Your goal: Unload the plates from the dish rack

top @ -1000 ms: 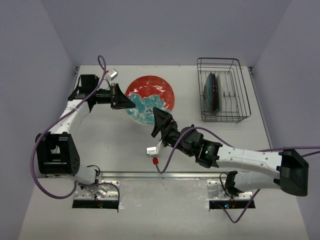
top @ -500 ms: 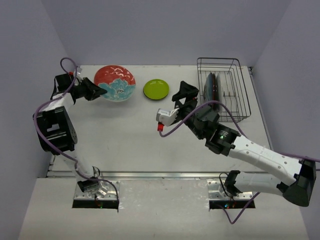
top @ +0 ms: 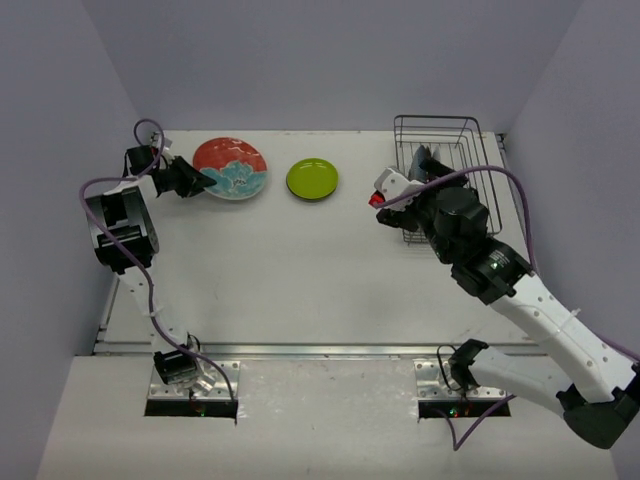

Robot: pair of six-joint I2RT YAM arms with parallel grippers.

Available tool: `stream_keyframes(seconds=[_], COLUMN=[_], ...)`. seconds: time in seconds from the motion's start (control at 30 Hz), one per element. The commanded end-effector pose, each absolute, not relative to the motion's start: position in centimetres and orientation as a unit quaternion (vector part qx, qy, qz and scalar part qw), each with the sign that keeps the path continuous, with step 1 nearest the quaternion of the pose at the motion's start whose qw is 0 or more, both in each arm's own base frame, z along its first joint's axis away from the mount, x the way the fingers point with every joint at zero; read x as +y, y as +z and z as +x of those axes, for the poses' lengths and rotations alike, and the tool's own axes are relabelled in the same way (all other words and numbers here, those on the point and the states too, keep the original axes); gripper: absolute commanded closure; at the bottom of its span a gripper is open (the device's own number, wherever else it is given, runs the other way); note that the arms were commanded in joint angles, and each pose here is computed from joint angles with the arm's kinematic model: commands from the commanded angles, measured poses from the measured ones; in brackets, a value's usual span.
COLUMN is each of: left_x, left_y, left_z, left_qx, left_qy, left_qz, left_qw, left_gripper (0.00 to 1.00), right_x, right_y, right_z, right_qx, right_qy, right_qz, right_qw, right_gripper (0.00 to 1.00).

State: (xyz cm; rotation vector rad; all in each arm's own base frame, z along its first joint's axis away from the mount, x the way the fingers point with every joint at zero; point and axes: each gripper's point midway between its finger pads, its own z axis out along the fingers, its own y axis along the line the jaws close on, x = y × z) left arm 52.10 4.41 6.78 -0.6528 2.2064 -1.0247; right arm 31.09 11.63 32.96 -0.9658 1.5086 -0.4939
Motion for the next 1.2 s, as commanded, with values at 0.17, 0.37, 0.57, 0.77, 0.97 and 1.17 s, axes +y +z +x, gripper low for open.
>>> stream_keyframes(seconds=[0.17, 0.37, 0.57, 0.77, 0.97, 1.17], left_x=[4.9, 6.6, 7.8, 10.1, 12.2, 9.8], left_y=[9.4, 5.8, 3.4, 4.6, 8.6, 21.0], left_z=[55.7, 54.5, 51.1, 49.7, 48.4, 46.5], left_qx=[0.812, 0.842, 0.863, 0.878, 0.885, 0.859], left_qy=[-0.405, -0.333, -0.258, -0.174, -0.094, -0.038], left_qz=[-0.205, -0.253, -0.299, -0.313, -0.292, -0.187], left_qw=[0.367, 0.342, 0.314, 0.318, 0.35, 0.475], left_gripper=[1.0, 0.93, 0.73, 0.44, 0.28, 0.27], right_x=[8.0, 6.5, 5.8, 5.7, 5.2, 3.9], right_y=[34.5, 33.9, 35.0, 34.5, 33.8, 30.3], right_z=[29.6, 29.5, 28.9, 29.3, 30.2, 32.3], right_qx=[0.724, 0.766, 0.8, 0.814, 0.823, 0.878], right_qy=[-0.131, -0.082, 0.02, 0.041, 0.032, 0.056], right_qz=[-0.29, -0.202, -0.091, -0.073, -0.065, -0.054], right_qw=[0.612, 0.605, 0.593, 0.575, 0.564, 0.472], right_gripper=[0.01, 0.01, 0.01, 0.01, 0.01, 0.09])
